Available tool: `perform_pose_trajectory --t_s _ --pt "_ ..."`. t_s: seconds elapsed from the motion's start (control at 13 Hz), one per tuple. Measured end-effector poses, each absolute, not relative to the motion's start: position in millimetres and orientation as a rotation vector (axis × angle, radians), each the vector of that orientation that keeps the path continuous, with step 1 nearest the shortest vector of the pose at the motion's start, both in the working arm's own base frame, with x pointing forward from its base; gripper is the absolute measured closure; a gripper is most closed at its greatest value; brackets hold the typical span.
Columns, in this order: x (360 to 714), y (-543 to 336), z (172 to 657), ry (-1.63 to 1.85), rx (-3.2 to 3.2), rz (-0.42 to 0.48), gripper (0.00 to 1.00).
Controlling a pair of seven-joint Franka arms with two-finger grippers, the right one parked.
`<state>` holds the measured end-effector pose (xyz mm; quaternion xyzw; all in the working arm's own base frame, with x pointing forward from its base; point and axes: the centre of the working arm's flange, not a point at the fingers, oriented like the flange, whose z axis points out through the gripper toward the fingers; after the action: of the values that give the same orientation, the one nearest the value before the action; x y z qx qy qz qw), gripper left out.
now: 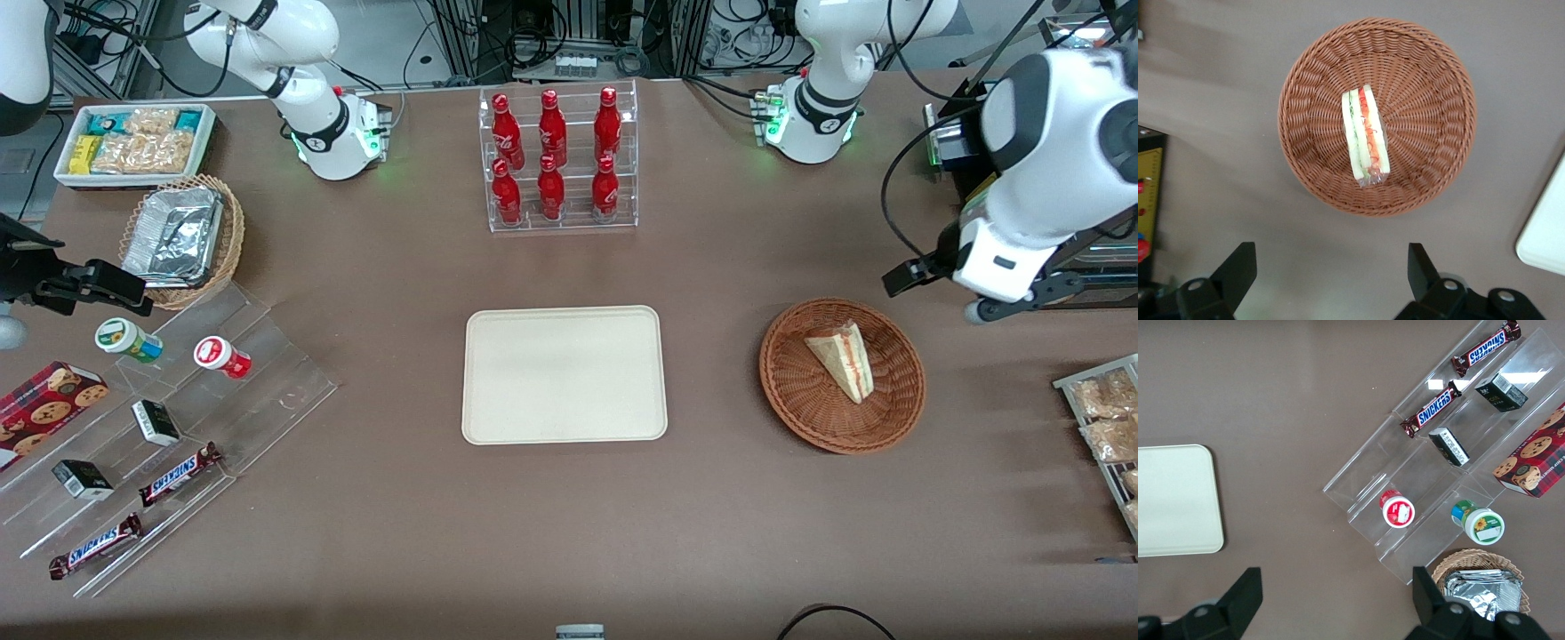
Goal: Place sandwich from basket to tray
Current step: 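Move the left gripper over the wrapped sandwich in the wicker basket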
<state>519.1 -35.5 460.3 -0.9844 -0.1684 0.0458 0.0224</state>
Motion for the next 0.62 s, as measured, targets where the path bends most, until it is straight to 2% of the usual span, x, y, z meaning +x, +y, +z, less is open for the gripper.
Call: perform_pose_trajectory --t_s 0.23,0.62 --pt "514 -33 411 -0.667 -2.998 0.097 0.0" --pt "520 -34 336 -0.695 -2.974 0.176 0.0"
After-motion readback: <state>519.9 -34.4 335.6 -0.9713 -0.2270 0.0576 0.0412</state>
